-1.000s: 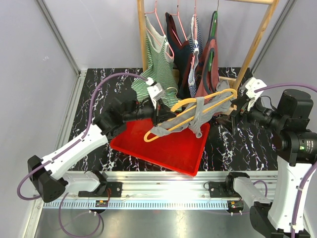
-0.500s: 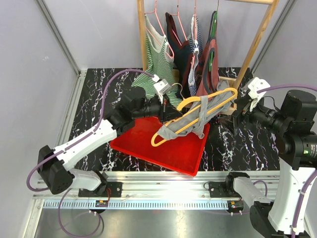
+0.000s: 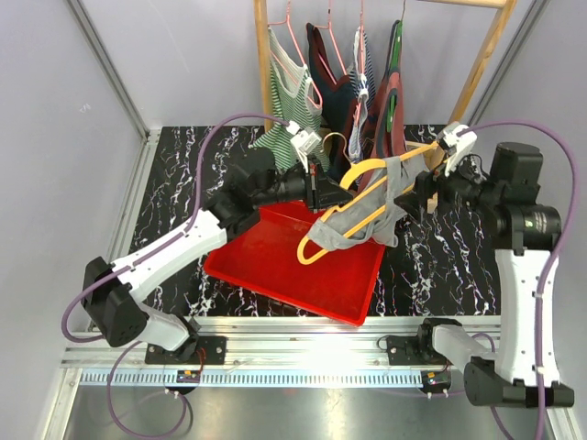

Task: Remove the tank top from the hanger

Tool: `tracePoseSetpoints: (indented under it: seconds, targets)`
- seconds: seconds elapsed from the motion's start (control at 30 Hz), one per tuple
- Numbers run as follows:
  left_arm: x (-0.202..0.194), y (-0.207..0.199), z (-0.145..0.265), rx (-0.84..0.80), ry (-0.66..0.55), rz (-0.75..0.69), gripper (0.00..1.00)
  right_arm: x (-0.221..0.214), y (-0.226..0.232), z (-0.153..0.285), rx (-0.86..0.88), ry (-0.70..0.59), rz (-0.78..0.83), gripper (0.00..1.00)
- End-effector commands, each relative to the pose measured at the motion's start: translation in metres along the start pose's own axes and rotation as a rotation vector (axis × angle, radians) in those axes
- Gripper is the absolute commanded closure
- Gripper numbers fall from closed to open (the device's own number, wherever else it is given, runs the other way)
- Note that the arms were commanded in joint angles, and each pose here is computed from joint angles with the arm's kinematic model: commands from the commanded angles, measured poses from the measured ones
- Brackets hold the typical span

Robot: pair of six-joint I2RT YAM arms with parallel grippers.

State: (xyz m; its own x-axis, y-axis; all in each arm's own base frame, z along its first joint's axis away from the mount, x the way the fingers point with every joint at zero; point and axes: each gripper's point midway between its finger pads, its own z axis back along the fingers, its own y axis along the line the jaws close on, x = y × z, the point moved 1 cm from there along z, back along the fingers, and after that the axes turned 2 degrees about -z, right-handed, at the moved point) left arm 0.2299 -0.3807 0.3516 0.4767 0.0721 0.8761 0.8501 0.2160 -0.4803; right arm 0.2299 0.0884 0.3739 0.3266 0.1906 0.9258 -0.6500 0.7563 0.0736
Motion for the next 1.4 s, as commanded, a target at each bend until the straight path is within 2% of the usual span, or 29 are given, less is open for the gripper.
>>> tracePoseSetpoints:
  seconds: [0.0, 0.2, 0.47, 0.6, 0.7, 0.83, 0.87, 0.97, 1.13, 1.27, 1.37]
  targets:
    - [0.045, -0.030, -0.002, -0.110, -0.119, -0.033, 1.00, 0.018, -0.020, -0.013, -0.060, -0.070, -0.006, 0.09]
    - [0.046, -0.031, -0.005, -0.120, -0.120, -0.028, 1.00, 0.028, -0.028, -0.027, -0.042, -0.092, -0.025, 0.16]
    - [0.044, -0.029, -0.007, -0.115, -0.109, -0.030, 1.00, 0.023, -0.016, -0.042, 0.057, -0.076, -0.071, 0.26]
    - [0.045, -0.027, -0.007, -0.107, -0.112, -0.038, 1.00, 0.017, -0.013, -0.050, 0.079, -0.042, -0.076, 0.35]
    - [0.045, -0.025, -0.007, -0.095, -0.113, -0.042, 1.00, 0.015, -0.007, -0.051, 0.109, -0.034, -0.072, 0.49]
    - [0.042, -0.022, -0.007, -0.085, -0.108, -0.053, 1.00, 0.016, -0.007, -0.050, 0.117, -0.018, -0.065, 0.95]
    - [0.040, -0.020, -0.006, -0.076, -0.098, -0.053, 1.00, 0.020, -0.006, -0.046, 0.108, -0.020, -0.056, 0.98]
    - [0.035, -0.009, -0.001, -0.024, -0.083, -0.084, 1.00, 0.031, -0.014, -0.033, 0.016, -0.046, -0.013, 1.00]
    - [0.025, 0.008, 0.015, 0.065, -0.054, -0.197, 1.00, 0.049, -0.058, 0.006, -0.329, -0.114, 0.033, 1.00]
    - [0.007, 0.014, 0.027, 0.082, -0.003, -0.283, 1.00, 0.049, -0.095, 0.028, -0.550, -0.124, -0.010, 1.00]
    - [0.002, 0.009, 0.038, 0.065, 0.021, -0.348, 1.00, 0.043, -0.119, 0.032, -0.640, -0.127, -0.054, 1.00]
